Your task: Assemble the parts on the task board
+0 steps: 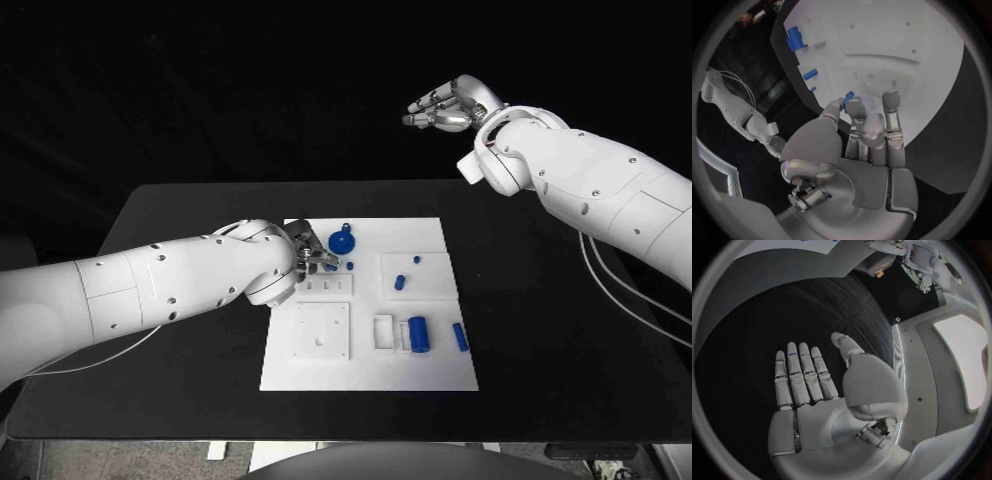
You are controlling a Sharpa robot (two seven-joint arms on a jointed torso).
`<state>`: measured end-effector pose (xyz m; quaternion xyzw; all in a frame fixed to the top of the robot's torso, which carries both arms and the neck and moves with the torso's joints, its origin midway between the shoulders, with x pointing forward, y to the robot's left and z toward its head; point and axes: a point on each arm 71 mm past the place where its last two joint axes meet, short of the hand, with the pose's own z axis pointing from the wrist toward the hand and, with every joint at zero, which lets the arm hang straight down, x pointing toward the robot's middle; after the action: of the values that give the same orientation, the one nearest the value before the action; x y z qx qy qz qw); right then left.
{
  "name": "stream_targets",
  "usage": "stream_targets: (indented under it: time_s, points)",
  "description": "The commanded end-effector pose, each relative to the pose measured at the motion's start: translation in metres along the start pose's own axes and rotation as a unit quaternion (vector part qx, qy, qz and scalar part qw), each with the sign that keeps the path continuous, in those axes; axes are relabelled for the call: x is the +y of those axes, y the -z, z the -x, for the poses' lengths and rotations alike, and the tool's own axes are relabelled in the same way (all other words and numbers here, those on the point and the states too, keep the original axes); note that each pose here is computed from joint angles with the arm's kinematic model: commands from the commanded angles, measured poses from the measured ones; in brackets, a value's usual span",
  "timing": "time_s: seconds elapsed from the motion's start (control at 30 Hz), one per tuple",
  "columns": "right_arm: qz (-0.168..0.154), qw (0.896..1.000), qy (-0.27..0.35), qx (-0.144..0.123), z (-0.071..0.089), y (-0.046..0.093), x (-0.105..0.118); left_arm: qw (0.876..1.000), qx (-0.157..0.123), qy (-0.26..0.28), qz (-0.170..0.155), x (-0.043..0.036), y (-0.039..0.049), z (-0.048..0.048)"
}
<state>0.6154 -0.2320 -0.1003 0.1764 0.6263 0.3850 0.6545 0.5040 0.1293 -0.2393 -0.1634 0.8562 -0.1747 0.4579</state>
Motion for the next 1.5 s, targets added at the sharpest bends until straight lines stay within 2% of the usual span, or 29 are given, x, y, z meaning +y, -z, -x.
stream_targets:
  time_s: [0.03, 0.5, 0.73, 0.97, 1.5]
  points:
    - [-0.006, 1.0, -0.004, 0.012, -0.002, 0.0, 0.0, 0.999, 0.013, -0.036, -0.005, -0.0011, -0.0005, -0.0032]
    - [-0.004, 1.0, -0.002, 0.008, -0.001, -0.001, -0.002, 0.999, 0.021, -0.046, 0.004, 0.0058, -0.001, -0.0064]
    - [-0.01, 1.0, -0.001, 0.012, -0.001, 0.0, -0.005, 0.999, 0.021, -0.044, 0.005, 0.0094, -0.0019, -0.012]
    - [-0.015, 1.0, -0.001, 0.016, -0.001, 0.0, -0.007, 0.999, 0.014, -0.041, 0.01, 0.014, -0.0034, -0.0108]
    - [-0.018, 1.0, -0.008, 0.022, -0.004, 0.001, -0.009, 0.999, 0.009, -0.051, 0.014, 0.0179, -0.0056, -0.0128]
